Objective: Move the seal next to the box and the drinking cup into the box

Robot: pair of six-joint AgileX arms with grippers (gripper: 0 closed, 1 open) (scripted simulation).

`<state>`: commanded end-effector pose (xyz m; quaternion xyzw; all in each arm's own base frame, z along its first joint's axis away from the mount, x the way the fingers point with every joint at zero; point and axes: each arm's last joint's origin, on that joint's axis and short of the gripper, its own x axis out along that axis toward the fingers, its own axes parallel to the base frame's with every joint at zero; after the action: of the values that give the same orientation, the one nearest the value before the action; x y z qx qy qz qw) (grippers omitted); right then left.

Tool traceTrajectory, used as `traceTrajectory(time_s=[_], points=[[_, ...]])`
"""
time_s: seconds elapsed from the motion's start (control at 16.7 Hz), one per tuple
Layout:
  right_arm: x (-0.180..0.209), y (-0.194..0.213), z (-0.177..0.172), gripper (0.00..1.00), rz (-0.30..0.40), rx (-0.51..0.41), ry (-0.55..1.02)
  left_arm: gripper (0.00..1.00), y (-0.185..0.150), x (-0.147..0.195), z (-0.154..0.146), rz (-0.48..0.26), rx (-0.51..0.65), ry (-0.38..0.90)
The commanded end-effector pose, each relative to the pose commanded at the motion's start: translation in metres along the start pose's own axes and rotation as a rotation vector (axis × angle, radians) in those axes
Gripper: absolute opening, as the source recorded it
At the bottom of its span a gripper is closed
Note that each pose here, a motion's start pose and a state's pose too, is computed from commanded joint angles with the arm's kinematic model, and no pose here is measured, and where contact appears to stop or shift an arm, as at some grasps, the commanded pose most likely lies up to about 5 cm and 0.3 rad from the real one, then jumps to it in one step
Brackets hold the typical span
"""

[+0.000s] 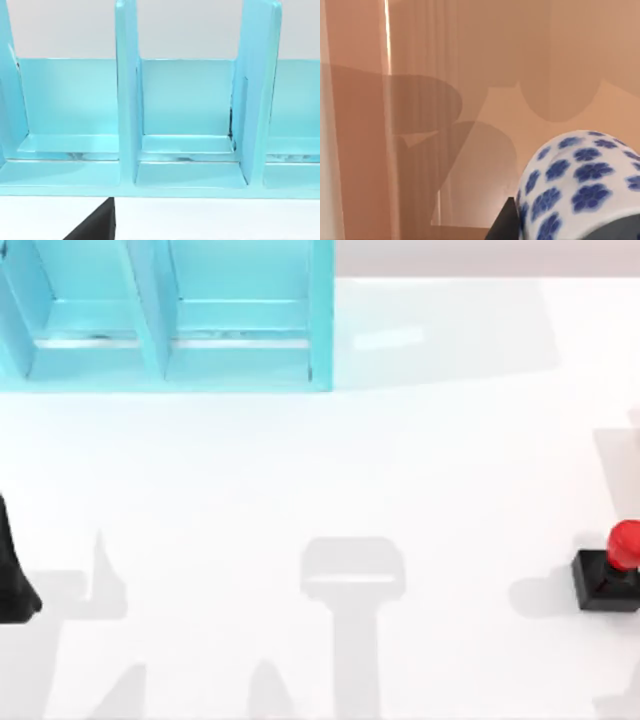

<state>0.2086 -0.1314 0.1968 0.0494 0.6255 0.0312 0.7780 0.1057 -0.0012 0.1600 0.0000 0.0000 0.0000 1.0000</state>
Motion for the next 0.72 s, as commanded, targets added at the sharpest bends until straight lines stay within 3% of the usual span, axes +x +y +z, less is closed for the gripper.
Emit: traceTrajectory(time_s=[0.3,0.6,0.72], points=[[0.023,-0.017,-0.01,0.0,-0.104,-0.019,0.097,1.0,0.0,0.0,0.0,0.0,0.0,0.0],[0.027,-0.019,-0.011,0.0,-0.111,-0.025,0.119,1.0,0.0,0.0,0.0,0.0,0.0,0.0],[0.027,-0.019,-0.011,0.15,-0.111,-0.025,0.119,1.0,0.0,0.0,0.0,0.0,0.0,0.0]])
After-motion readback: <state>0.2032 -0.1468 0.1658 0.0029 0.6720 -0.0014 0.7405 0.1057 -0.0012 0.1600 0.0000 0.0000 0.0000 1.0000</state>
